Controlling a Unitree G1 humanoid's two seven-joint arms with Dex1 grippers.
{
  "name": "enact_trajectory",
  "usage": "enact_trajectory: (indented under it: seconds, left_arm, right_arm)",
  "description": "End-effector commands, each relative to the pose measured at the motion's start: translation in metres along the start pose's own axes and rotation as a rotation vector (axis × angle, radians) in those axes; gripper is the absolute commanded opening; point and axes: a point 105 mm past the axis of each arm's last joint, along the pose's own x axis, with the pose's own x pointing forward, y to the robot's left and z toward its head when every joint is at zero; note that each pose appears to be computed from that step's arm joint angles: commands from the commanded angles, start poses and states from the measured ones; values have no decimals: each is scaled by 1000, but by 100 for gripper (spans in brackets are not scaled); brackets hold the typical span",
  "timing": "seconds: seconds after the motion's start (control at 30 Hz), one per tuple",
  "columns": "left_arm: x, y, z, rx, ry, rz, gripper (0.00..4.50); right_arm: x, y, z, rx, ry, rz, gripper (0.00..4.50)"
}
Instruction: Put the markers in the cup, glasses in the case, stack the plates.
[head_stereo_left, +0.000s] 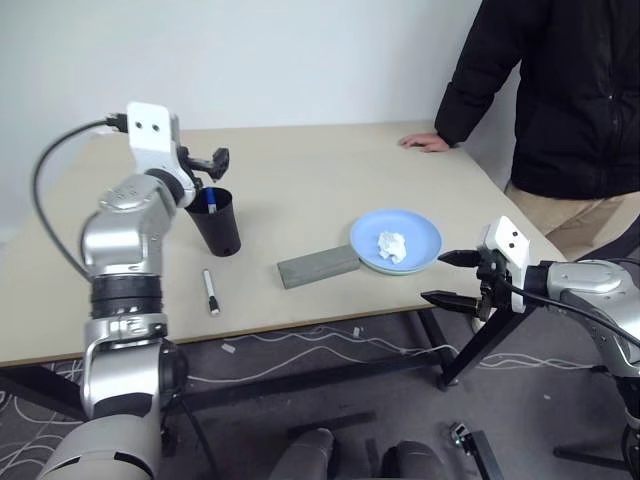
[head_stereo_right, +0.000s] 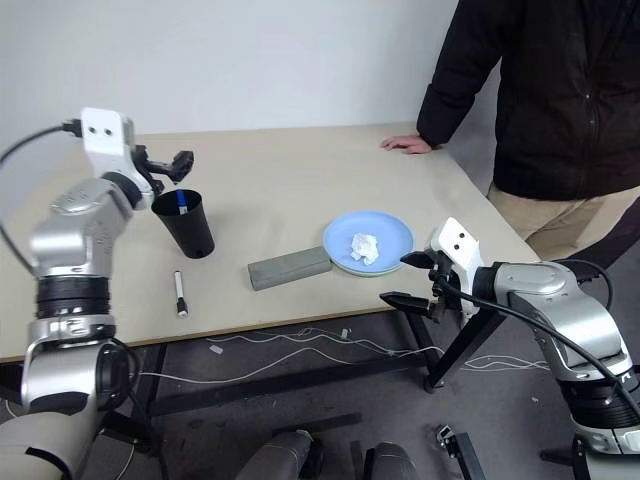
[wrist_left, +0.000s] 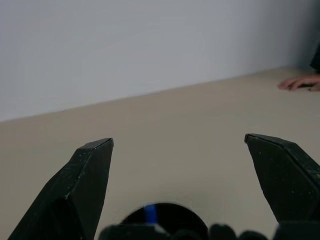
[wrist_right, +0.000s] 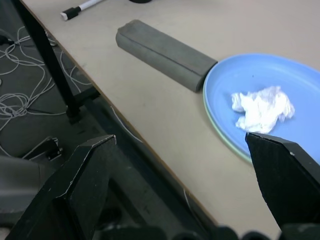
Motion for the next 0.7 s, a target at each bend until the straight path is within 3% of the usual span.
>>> enact_trajectory:
  seconds: [0.03, 0.17, 0.33, 0.5, 0.7]
  left_arm:
    - [-19, -5, -3, -26, 124, -10, 448]
    - [-41, -5, -16, -90, 296, -4, 448]
    - [-66, 8, -64, -133, 537, 57, 448]
    - [-76, 24, -85, -149, 602, 153, 448]
    - [-75, 21, -118, -175, 685, 211, 448]
  right_arm:
    - [-4, -3, 13, -41, -29, 0, 450]
    - [-2, -6, 16, -51, -34, 10, 450]
    - [2, -5, 15, -52, -40, 22, 450]
    - [5, -4, 16, -51, -46, 29, 450]
    - [7, -3, 16, -50, -50, 34, 450]
